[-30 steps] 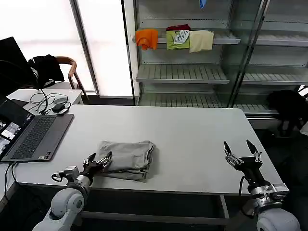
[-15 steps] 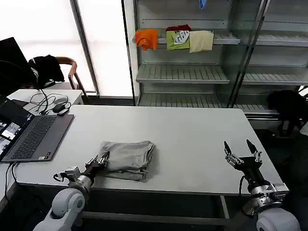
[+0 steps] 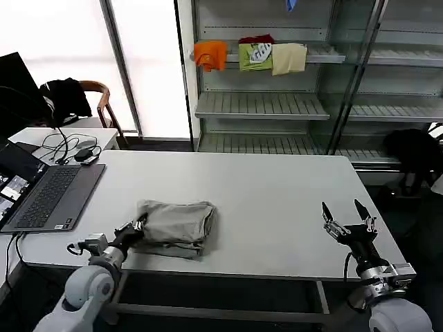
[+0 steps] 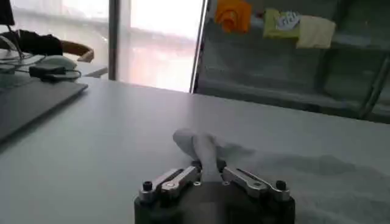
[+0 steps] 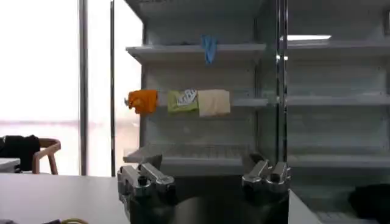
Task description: Fold and organize the clothes.
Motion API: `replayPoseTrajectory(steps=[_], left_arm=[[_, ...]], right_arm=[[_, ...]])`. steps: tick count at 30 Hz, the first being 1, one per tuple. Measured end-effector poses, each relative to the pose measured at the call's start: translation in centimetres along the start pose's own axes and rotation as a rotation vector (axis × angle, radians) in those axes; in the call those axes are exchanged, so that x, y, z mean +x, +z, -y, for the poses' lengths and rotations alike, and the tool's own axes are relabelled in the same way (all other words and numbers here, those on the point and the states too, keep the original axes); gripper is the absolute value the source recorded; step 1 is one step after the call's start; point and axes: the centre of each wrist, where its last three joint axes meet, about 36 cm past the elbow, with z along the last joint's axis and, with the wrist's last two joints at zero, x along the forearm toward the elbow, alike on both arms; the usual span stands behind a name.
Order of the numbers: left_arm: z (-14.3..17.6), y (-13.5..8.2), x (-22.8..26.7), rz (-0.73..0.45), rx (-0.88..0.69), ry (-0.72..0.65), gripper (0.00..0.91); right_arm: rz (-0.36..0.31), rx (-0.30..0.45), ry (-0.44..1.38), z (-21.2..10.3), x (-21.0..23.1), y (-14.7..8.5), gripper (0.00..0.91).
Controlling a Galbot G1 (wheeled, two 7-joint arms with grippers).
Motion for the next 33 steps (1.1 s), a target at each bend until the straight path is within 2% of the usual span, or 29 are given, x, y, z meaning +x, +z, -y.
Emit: replayPoseTrajectory(steps=[7,12,17,20,22,24,29,33], left_arm=[[-5.2,-4.2,1.0,0.069,-0.087,-0.069,0.0],[-9.1,-9.4,2.1,0.137,-0.181,-0.112,0.0],[-10.2,-15.1,3.1,0.212,-0.279,-0.099,0.0],[-9.9,-16.4,3.3,0.235,-0.339,-0.062,0.0],[-9.4,-15.8,2.9,0.229,-0.386,-0.035,0.0],[-8.7,-14.3,2.1,0.209,-0.436,-0.009,0.0],[-5.6,-7.9,-0.3,0.122,-0.51,0.062,0.01],[-2.0,-4.6,-1.6,0.093,-0.523,0.116,0.02]], right_arm=[[0.005,-0.002,-0.007,-0.2,-0.3,0.0,0.907],[0.009,-0.004,-0.014,-0.5,-0.6,-0.1,0.907],[0.01,-0.003,-0.015,-0.5,-0.6,-0.2,0.907],[0.009,-0.006,-0.011,-0.4,-0.6,0.0,0.907],[0.008,-0.009,-0.011,-0.5,-0.5,0.1,0.907],[0.009,-0.009,-0.012,-0.5,-0.5,0.1,0.907],[0.009,-0.005,-0.009,-0.3,-0.4,0.0,0.907],[0.003,-0.005,-0.003,-0.1,-0.4,0.3,0.907]])
